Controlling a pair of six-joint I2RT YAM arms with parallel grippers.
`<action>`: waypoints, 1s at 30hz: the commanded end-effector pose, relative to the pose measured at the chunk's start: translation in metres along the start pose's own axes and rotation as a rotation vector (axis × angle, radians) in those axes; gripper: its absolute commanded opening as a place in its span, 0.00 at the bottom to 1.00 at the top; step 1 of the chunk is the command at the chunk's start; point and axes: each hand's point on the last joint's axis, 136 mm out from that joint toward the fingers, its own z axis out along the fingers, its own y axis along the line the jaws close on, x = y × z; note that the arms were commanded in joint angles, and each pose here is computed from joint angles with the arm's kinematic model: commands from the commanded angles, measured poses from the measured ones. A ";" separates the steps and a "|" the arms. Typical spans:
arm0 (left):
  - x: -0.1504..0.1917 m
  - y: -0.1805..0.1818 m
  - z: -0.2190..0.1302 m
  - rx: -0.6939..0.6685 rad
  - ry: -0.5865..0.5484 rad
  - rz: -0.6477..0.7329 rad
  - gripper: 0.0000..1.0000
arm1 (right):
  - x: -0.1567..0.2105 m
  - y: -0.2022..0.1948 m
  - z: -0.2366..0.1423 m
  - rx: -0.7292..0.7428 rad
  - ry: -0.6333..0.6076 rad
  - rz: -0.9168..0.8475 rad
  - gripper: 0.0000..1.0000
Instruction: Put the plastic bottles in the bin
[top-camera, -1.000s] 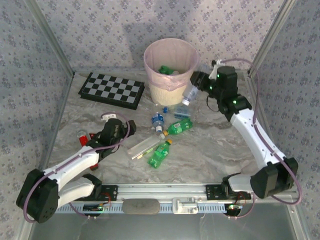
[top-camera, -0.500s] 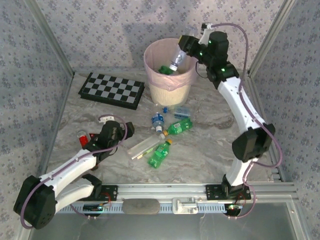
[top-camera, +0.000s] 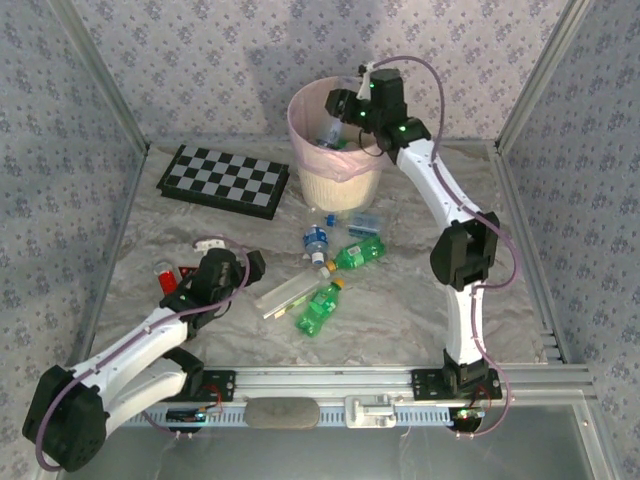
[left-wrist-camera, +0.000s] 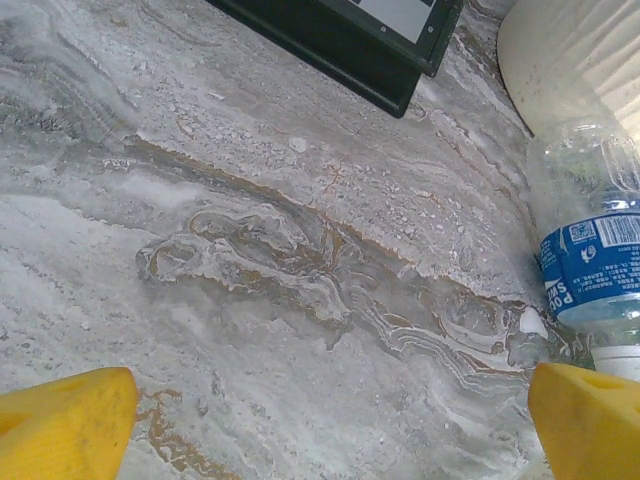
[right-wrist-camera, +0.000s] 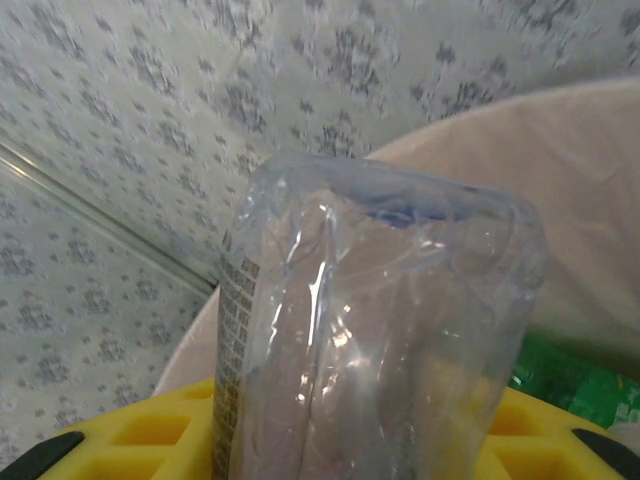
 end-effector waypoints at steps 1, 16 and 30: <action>0.000 0.004 -0.002 -0.008 0.001 -0.010 1.00 | 0.002 0.009 0.004 0.015 0.008 -0.055 0.45; -0.003 0.003 -0.003 -0.007 0.000 -0.010 1.00 | 0.014 0.015 0.016 0.026 0.041 -0.074 0.76; -0.007 -0.007 -0.008 0.043 -0.009 -0.023 1.00 | -0.018 0.046 -0.041 0.008 -0.025 -0.164 0.99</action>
